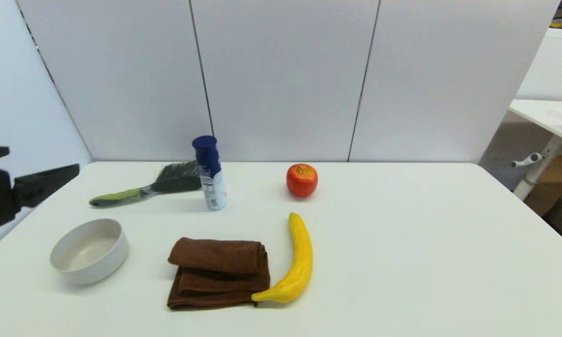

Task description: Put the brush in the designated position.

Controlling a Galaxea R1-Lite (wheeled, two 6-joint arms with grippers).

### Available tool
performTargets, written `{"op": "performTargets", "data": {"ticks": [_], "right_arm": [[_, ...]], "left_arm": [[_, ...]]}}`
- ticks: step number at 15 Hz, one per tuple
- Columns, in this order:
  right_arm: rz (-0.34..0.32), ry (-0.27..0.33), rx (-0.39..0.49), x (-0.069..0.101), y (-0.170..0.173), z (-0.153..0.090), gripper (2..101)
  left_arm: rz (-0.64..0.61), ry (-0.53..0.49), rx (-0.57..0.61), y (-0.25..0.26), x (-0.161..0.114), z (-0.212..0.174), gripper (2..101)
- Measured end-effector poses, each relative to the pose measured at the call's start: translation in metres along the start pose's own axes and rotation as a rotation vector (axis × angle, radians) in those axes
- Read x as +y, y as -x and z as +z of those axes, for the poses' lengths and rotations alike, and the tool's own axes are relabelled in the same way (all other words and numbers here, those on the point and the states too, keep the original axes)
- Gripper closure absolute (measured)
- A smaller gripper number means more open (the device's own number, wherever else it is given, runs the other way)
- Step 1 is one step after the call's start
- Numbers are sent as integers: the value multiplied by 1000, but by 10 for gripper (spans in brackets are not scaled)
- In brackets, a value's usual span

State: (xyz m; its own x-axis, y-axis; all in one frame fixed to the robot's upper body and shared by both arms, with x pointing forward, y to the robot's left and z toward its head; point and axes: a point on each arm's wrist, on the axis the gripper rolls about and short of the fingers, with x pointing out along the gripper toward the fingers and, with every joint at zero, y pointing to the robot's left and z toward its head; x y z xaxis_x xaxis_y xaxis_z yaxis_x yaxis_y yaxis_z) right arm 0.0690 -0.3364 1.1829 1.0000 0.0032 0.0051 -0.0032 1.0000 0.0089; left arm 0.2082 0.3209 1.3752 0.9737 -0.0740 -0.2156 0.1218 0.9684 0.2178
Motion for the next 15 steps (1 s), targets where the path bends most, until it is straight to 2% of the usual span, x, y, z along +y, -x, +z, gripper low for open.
{"op": "performTargets", "data": {"ticks": [5,10,13,15], "right_arm": [[0,1,0,0,0,0,43],[0,1,0,0,0,0,43],[0,0,0,0,0,0,43],[0,0,0,0,0,0,43]], "left_arm": [[64,69,-48,51,-12,-75,61],[91,84,-108,81,-31,-154,60],[65,84,-167,91,-42,-193,59],[50,82,-164,92,-46,-208,57]]}}
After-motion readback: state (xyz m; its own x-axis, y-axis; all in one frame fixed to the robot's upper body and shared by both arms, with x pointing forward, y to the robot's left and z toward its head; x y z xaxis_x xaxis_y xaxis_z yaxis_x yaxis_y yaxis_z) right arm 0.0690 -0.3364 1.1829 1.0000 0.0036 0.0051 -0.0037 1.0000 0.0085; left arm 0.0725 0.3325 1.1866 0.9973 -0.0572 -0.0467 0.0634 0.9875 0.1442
